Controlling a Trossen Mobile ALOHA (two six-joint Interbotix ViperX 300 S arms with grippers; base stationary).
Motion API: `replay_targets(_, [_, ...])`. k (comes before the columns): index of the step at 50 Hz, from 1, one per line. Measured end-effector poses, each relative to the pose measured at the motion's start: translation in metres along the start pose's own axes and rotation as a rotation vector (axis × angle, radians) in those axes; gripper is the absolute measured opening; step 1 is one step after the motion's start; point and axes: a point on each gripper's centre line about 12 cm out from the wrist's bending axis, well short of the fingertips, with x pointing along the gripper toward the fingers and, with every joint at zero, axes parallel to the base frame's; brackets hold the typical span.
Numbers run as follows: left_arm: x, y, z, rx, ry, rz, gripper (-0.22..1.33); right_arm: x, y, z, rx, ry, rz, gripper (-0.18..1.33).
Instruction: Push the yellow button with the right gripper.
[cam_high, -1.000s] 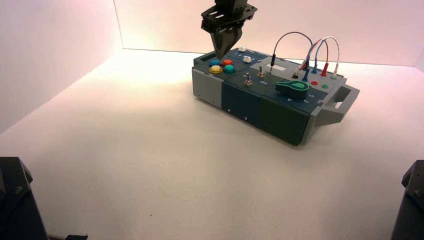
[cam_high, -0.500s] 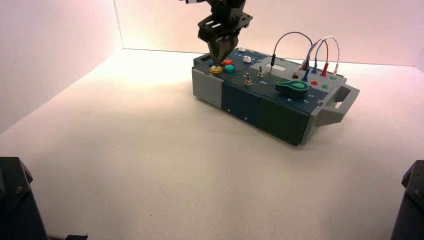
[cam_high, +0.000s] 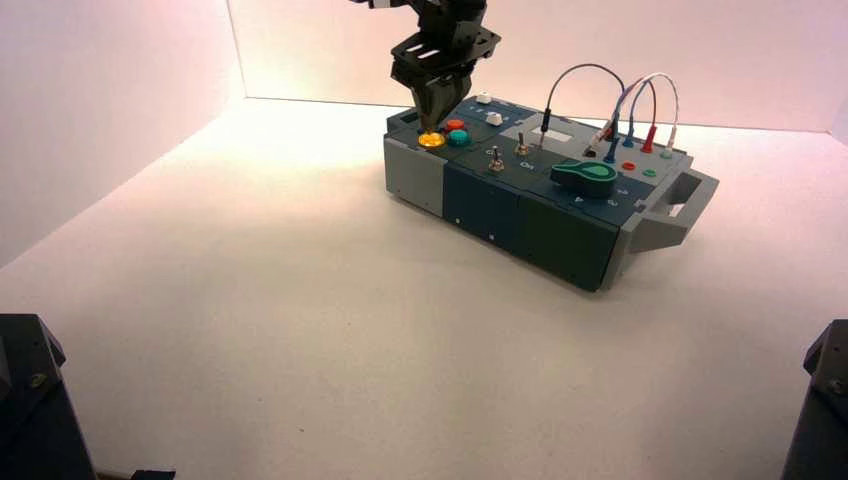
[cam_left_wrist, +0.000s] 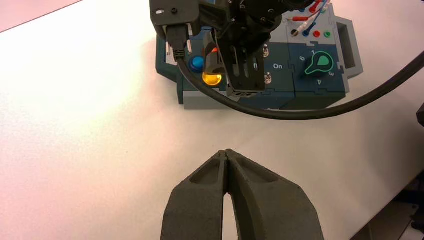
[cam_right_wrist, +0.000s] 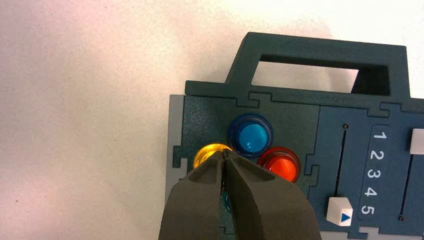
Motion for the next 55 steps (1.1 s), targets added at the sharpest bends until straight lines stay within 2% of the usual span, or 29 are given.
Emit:
replay_targets(16, [0.000, 0.001, -0.001, -0.004, 0.001, 0.002, -0.16, -0.001, 0.001, -0.004, 0.003, 0.009, 0.003, -0.14])
replay_targets(27, [0.000, 0.001, 0.000, -0.004, -0.003, 0.005, -0.16, -0.010, 0.004, -0.008, 0.000, 0.045, 0.016, -0.14])
replay_targets(31, [0.000, 0.002, 0.000, -0.007, -0.005, 0.005, -0.16, -0.017, 0.003, -0.008, 0.000, 0.049, 0.017, -0.14])
replay_targets(43, [0.006, 0.005, 0.000, -0.014, 0.000, 0.012, -0.16, -0.059, 0.004, -0.004, -0.004, 0.012, 0.007, -0.14])
replay_targets(55, [0.016, 0.011, 0.001, -0.023, -0.008, 0.031, -0.16, -0.077, 0.011, -0.023, -0.005, 0.025, 0.012, -0.14])
